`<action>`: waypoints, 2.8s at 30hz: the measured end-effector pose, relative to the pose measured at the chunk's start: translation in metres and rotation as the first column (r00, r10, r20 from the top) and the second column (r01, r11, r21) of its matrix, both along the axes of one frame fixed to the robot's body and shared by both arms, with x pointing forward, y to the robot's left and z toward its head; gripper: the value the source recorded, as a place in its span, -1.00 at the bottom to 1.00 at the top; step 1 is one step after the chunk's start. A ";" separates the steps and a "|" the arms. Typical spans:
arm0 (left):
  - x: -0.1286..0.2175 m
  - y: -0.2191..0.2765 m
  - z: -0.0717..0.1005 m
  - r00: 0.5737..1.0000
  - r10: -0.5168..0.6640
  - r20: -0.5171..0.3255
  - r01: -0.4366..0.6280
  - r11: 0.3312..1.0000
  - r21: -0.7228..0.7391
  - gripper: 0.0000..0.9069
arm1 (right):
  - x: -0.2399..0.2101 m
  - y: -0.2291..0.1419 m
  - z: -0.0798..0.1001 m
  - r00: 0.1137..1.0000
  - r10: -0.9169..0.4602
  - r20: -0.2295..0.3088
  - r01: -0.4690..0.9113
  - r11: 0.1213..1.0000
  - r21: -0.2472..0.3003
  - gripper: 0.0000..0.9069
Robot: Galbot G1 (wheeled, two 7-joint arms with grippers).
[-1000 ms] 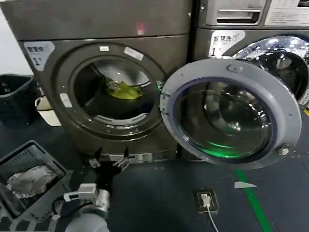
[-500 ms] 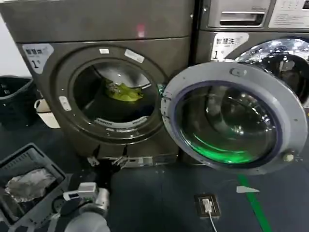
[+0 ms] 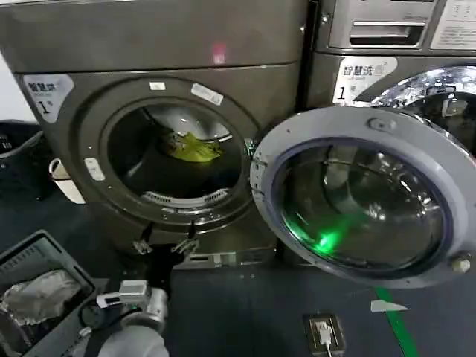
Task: Grasp the clothes from the dryer.
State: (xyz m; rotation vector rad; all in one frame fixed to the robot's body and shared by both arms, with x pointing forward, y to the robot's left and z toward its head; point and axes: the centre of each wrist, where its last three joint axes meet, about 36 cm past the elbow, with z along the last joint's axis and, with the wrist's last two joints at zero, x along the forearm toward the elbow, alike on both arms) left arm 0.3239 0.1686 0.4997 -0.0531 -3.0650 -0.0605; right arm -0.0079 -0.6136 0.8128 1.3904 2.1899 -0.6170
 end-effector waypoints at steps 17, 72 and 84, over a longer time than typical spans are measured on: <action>0.024 0.002 -0.004 0.999 0.021 0.034 -0.021 1.000 -0.001 1.00 | -0.001 0.012 0.004 0.998 -0.036 -0.042 0.036 0.999 -0.003 1.00; 0.472 0.051 0.050 0.511 -0.311 -0.801 0.856 0.104 0.506 1.00 | 0.016 0.008 -0.021 1.000 0.022 -0.019 -0.022 1.000 -0.006 1.00; 0.474 0.027 0.037 0.456 -0.268 -0.849 0.889 0.101 0.446 1.00 | 0.021 0.011 -0.026 0.999 0.037 -0.030 -0.037 0.999 -0.009 1.00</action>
